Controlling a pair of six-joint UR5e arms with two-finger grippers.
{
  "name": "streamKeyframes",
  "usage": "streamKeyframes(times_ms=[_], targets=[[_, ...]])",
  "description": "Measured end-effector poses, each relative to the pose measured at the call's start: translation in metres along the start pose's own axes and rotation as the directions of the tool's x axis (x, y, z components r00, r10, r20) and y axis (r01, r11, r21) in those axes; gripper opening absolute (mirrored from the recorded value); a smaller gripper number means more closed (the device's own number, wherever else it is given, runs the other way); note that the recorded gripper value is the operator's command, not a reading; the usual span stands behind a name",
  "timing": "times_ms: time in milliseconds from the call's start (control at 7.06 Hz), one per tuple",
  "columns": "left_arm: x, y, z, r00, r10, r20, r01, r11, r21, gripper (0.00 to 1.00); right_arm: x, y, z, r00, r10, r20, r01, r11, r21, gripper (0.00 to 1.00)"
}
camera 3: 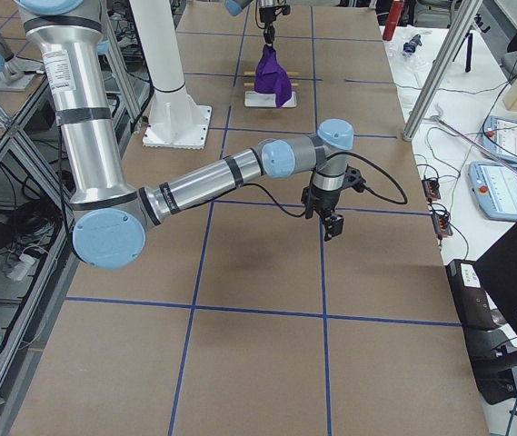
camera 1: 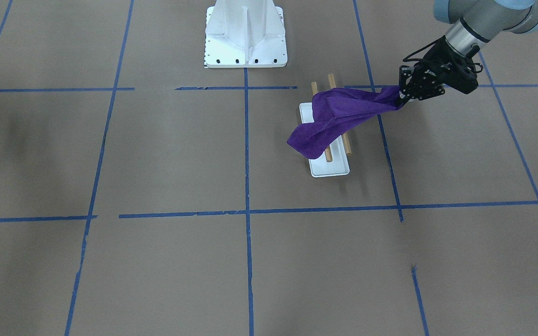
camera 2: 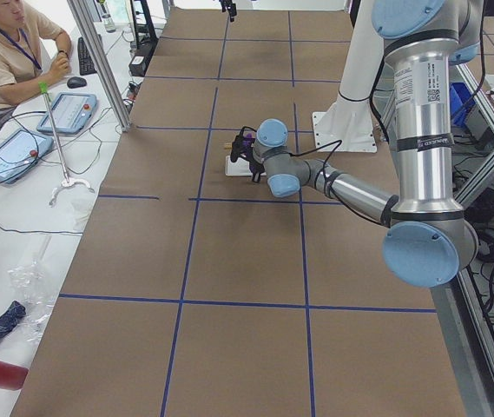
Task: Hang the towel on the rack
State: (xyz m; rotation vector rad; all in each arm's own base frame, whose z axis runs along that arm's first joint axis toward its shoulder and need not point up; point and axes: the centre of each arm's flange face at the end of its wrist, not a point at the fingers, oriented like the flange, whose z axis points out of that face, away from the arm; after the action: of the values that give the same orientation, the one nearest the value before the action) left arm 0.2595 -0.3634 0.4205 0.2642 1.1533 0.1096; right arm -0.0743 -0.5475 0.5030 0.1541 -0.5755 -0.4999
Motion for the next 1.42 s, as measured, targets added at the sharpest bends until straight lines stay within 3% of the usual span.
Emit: streamKeyframes(times_ms=[425, 850, 992, 1276, 1417], targets=[[-0.033, -0.008, 0.0, 0.993, 0.106, 0.052, -0.107, 0.994, 0.01, 1.0, 0.054, 0.029, 0.012, 0.993, 0.122, -0.009, -0.122, 0.992, -0.033, 1.0], [-0.135, -0.029, -0.042, 0.929, 0.287, 0.235, -0.296, 0.955, 0.003, 1.0, 0.096, 0.081, 0.027, 0.967, 0.248, 0.06, -0.245, 0.968, -0.055, 1.0], [-0.176, -0.043, -0.078, 0.908, 0.282, 0.31, -0.289, 0.957, -0.023, 1.0, 0.105, 0.102, 0.034, 0.955, 0.284, 0.089, -0.279, 0.958, -0.06, 1.0], [-0.243, -0.057, -0.14, 0.907, 0.152, 0.394, -0.113, 0.986, -0.12, 1.0, 0.118, 0.136, 0.042, 0.918, 0.373, 0.133, -0.367, 0.928, -0.071, 1.0], [-0.268, -0.053, -0.159, 0.905, 0.109, 0.412, -0.047, 0.986, -0.157, 1.0, 0.121, 0.143, 0.042, 0.906, 0.402, 0.134, -0.396, 0.916, -0.072, 1.0]])
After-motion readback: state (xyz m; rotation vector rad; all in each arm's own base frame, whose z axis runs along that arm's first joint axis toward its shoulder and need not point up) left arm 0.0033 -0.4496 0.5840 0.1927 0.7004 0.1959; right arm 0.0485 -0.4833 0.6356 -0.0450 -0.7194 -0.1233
